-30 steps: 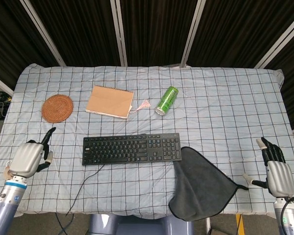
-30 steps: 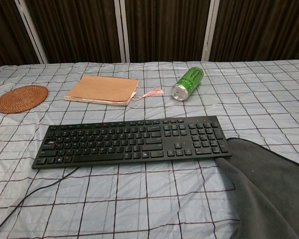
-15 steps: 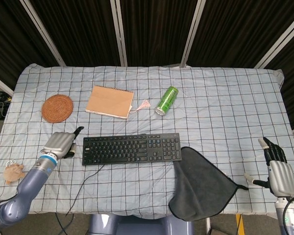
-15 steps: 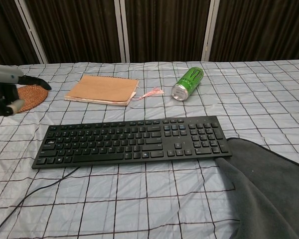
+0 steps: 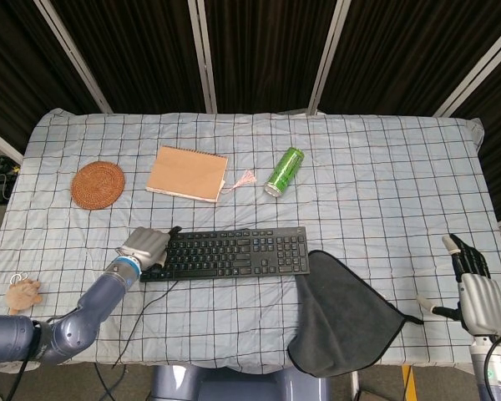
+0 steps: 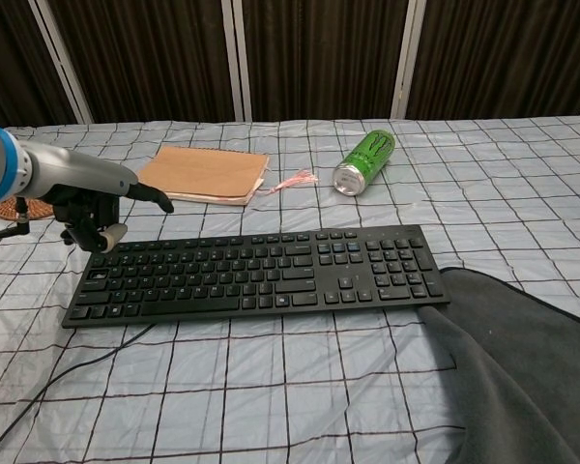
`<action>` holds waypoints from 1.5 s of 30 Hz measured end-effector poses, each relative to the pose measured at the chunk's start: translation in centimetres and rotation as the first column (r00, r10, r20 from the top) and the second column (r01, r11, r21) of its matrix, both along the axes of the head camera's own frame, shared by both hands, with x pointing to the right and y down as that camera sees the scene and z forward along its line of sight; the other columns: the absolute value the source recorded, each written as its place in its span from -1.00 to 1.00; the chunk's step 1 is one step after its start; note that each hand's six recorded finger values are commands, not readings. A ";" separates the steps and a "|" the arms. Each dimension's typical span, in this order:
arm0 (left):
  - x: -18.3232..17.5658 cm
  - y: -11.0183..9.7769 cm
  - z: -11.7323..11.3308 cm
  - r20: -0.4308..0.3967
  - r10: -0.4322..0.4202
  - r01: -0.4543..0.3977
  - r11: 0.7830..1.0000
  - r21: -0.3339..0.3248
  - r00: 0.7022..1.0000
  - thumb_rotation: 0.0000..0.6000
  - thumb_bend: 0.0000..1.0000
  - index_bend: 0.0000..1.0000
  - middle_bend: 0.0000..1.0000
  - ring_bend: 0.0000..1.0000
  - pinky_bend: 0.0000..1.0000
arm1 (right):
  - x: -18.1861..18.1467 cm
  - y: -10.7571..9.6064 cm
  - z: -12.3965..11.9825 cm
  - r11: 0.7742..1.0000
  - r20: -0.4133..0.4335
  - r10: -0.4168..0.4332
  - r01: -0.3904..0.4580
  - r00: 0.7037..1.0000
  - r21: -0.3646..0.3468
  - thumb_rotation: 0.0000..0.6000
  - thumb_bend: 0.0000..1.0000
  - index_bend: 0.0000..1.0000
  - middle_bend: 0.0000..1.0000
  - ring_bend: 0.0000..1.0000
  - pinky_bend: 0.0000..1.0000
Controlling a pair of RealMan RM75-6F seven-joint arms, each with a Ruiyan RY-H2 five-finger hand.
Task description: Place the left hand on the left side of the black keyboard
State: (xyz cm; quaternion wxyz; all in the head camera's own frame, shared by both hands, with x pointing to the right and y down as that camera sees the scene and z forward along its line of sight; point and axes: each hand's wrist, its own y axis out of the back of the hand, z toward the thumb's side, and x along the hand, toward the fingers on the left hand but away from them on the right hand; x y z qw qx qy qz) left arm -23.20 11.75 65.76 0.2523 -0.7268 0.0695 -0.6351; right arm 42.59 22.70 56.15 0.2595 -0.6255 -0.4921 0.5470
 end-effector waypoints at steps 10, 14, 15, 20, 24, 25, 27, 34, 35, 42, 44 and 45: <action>1.9 -0.1 1.7 0.027 -0.004 0.004 1.000 -0.026 1.000 1.00 0.41 -1.00 0.65 0.46 0.05 | 0.1 0.0 0.0 1.000 0.008 0.007 -0.007 1.000 -0.005 1.00 -0.84 -1.00 -1.00 -1.00 -1.00; 2.3 0.1 2.1 0.035 0.001 0.001 0.999 -0.041 0.999 1.00 0.41 -1.00 0.65 0.46 0.05 | 0.1 0.0 0.0 1.000 0.011 0.010 -0.010 1.000 -0.006 1.00 -0.83 -1.00 -1.00 -1.00 -1.00; 2.4 0.2 2.2 0.035 -0.002 0.004 0.999 -0.046 0.999 1.00 0.41 -1.00 0.65 0.46 0.05 | 0.1 0.0 0.0 1.000 0.012 0.011 -0.011 1.000 -0.006 1.00 -0.83 -1.00 -1.00 -1.00 -1.00; 2.8 0.5 2.6 0.043 0.008 -0.005 0.998 -0.059 0.999 1.00 0.42 -1.00 0.65 0.46 0.05 | 0.1 0.1 0.0 1.000 0.016 0.015 -0.015 1.000 -0.008 1.00 -0.83 -1.00 -1.00 -1.00 -1.00; 2.9 0.6 2.9 0.052 0.012 -0.009 0.998 -0.061 0.999 1.00 0.44 -1.00 0.65 0.46 0.05 | 0.2 0.1 0.0 1.000 0.019 0.018 -0.018 1.000 -0.009 1.00 -0.84 -1.00 -1.00 -1.00 -1.00; 2.9 0.6 3.0 0.055 0.014 -0.011 0.998 -0.061 0.998 1.00 0.44 -1.00 0.65 0.46 0.05 | 0.2 0.1 0.0 1.000 0.019 0.019 -0.018 1.000 -0.010 1.00 -0.84 -1.00 -1.00 -1.00 -1.00; 3.0 0.7 3.0 0.057 0.013 -0.010 0.998 -0.061 0.998 1.00 0.44 -1.00 0.65 0.46 0.05 | 0.1 0.1 0.0 1.000 0.020 0.019 -0.018 1.000 -0.010 1.00 -0.83 -1.00 -1.00 -1.00 -1.00; 3.0 0.8 3.3 0.068 0.018 -0.013 0.998 -0.068 0.998 1.00 0.44 -1.00 0.65 0.46 0.05 | 0.2 0.1 -0.1 1.000 0.021 0.026 -0.026 0.999 -0.009 1.00 -0.83 -1.00 -1.00 -1.00 -1.00; 2.9 0.8 3.3 0.071 0.019 -0.014 0.997 -0.070 0.997 1.00 0.44 -1.00 0.65 0.46 0.05 | 0.2 0.1 -0.1 1.000 0.021 0.026 -0.026 0.999 -0.010 1.00 -0.83 -1.00 -1.00 -1.00 -1.00; 2.7 0.7 3.4 0.087 0.017 -0.011 0.998 -0.069 0.996 1.00 0.44 -1.00 0.65 0.46 0.05 | 0.2 0.1 -0.1 1.000 0.022 0.025 -0.025 0.999 -0.010 1.00 -0.83 -1.00 -1.00 -1.00 -1.00; 2.6 0.7 3.4 0.088 0.015 -0.009 0.997 -0.071 0.996 1.00 0.44 -1.00 0.65 0.46 0.05 | 0.2 0.1 -0.1 1.000 0.022 0.024 -0.024 0.999 -0.010 1.00 -0.83 -1.00 -1.00 -1.00 -1.00; 2.6 0.7 3.5 0.088 0.015 -0.009 0.997 -0.073 0.996 1.00 0.44 -1.00 0.65 0.46 0.05 | 0.2 0.1 -0.1 1.000 0.022 0.024 -0.024 0.999 -0.010 1.00 -0.83 -1.00 -1.00 -1.00 -1.00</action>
